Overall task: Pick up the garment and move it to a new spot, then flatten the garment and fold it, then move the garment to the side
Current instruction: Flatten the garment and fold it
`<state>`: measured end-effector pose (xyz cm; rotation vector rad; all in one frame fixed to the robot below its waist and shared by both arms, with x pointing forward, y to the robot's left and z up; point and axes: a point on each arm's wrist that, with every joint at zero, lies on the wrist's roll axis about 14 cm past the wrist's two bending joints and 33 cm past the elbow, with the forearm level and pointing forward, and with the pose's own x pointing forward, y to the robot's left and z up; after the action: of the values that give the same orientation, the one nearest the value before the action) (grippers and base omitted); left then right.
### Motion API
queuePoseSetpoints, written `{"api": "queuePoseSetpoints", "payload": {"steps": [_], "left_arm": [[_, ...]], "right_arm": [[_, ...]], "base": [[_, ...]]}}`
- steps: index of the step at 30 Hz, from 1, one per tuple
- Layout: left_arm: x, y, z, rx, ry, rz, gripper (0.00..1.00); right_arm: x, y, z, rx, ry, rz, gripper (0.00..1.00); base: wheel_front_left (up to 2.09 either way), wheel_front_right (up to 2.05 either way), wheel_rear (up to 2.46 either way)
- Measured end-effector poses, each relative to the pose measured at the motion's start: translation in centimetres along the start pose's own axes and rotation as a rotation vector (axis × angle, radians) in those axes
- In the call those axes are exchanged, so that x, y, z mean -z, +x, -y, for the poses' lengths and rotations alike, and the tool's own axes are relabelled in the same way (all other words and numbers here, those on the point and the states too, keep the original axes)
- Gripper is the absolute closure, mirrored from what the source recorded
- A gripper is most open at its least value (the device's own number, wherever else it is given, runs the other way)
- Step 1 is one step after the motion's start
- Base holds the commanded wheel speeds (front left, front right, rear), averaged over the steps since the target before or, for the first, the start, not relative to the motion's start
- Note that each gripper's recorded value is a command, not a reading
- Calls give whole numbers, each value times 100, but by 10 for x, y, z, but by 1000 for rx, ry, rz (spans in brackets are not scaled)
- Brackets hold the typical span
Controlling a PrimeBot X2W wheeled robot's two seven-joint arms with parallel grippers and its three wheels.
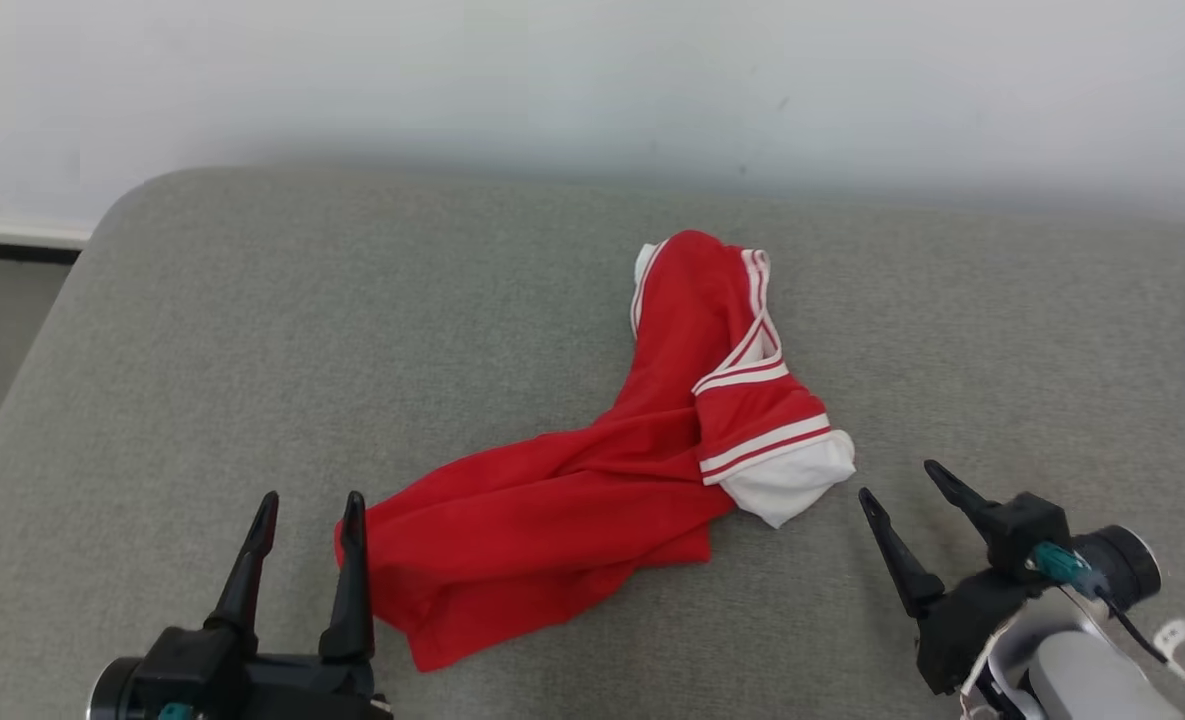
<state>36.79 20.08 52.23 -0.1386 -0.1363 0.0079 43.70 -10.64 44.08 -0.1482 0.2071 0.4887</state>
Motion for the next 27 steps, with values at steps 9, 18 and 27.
{"api": "queuePoseSetpoints", "payload": {"steps": [9,18,27], "left_arm": [[6,3,-8,-27,-14,-21,0],[10,-3,-17,-58,-22,-36,0],[18,-8,-2,-19,-45,-55,0]], "right_arm": [[26,44,-19,-133,-106,-143,38],[21,53,-29,-150,-24,-105,100],[-3,6,-26,-85,203,37,100]], "base": [[0,0,0],[0,0,0],[0,0,0]]}}
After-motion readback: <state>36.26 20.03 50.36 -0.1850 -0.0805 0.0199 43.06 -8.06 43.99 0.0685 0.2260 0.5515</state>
